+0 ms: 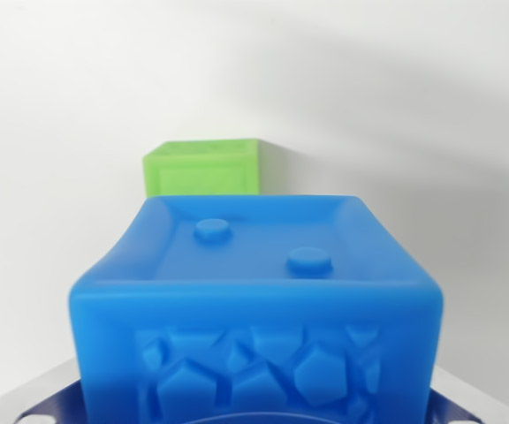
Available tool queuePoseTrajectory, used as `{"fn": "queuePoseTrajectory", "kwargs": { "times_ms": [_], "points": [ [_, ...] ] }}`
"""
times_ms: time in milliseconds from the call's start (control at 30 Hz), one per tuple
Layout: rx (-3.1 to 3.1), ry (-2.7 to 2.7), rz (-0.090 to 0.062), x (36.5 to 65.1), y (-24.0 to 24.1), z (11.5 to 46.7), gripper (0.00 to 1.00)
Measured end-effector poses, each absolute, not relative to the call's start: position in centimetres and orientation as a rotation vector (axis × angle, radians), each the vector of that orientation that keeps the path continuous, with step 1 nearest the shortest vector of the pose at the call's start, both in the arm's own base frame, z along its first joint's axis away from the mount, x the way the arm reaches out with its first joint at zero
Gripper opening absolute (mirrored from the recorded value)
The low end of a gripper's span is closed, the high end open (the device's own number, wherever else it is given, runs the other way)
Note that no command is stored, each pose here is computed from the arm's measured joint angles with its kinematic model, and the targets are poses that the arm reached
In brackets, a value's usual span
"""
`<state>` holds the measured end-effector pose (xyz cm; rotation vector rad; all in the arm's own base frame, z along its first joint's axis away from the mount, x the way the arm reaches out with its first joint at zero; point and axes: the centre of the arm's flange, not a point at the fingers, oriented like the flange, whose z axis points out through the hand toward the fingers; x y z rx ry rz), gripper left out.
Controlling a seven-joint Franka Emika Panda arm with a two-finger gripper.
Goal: Stack cube
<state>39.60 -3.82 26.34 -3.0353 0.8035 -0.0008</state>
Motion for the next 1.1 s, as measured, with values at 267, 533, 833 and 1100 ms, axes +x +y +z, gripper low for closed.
{"fn": "queuePoseTrajectory", "kwargs": {
  "times_ms": [267,533,833,1100],
  "points": [
    [-3.054,0.735,-0.001,39.2,-2.3,26.5,0.00],
    [-3.064,0.697,-0.002,39.0,-1.5,26.0,0.00],
    [-3.067,0.695,0.010,39.0,-1.5,22.8,0.00],
    [-3.067,0.695,0.011,39.0,-1.5,20.7,0.00]
  ]
}}
